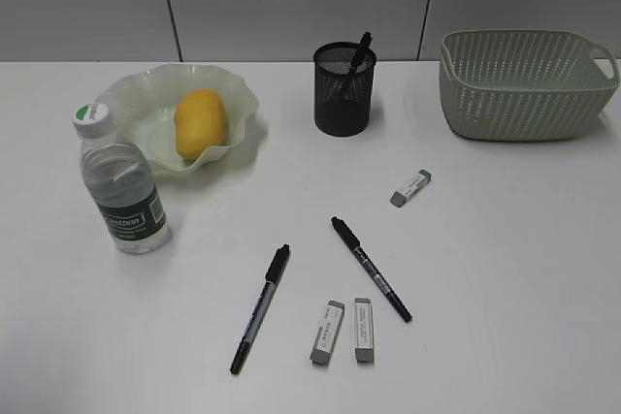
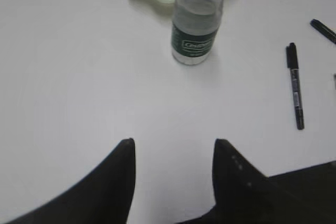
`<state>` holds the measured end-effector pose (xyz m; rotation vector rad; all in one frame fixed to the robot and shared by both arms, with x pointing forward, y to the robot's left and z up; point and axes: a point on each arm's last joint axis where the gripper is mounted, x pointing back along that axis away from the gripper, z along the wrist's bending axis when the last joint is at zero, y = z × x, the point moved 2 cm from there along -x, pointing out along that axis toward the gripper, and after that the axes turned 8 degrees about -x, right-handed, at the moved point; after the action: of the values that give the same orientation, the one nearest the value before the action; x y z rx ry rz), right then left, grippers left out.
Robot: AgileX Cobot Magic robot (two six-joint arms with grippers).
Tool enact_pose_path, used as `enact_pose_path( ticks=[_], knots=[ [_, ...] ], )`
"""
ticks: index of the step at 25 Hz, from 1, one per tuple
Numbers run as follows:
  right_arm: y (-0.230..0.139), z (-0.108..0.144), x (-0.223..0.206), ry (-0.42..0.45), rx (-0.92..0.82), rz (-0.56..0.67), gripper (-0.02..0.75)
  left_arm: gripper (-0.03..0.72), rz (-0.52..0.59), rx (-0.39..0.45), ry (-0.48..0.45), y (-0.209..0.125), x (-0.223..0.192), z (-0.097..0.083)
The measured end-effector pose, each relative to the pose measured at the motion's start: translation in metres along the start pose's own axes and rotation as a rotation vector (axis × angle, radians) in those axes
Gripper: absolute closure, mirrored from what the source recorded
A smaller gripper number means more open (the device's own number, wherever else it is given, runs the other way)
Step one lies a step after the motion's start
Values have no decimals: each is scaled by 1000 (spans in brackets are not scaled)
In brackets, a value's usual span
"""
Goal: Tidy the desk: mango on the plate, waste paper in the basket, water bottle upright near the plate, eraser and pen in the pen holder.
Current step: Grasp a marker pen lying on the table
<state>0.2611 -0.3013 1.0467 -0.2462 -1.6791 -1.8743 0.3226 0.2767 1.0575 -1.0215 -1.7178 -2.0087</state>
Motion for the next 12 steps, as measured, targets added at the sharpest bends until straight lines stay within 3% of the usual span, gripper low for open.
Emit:
enact_pose_path(
  ticks=[4,8,12],
  knots=[
    [-2,-1,8,26,10,-85,389,314,69,-13,-71,27,-24,-3],
    [-3,-2,7,28,13,-91,388,310,181,-42,-116,51,-58,-7],
    [-3,-2,8,-10,-9,-107,388,310,253,-105,-183,65,-92,-28]
  ],
)
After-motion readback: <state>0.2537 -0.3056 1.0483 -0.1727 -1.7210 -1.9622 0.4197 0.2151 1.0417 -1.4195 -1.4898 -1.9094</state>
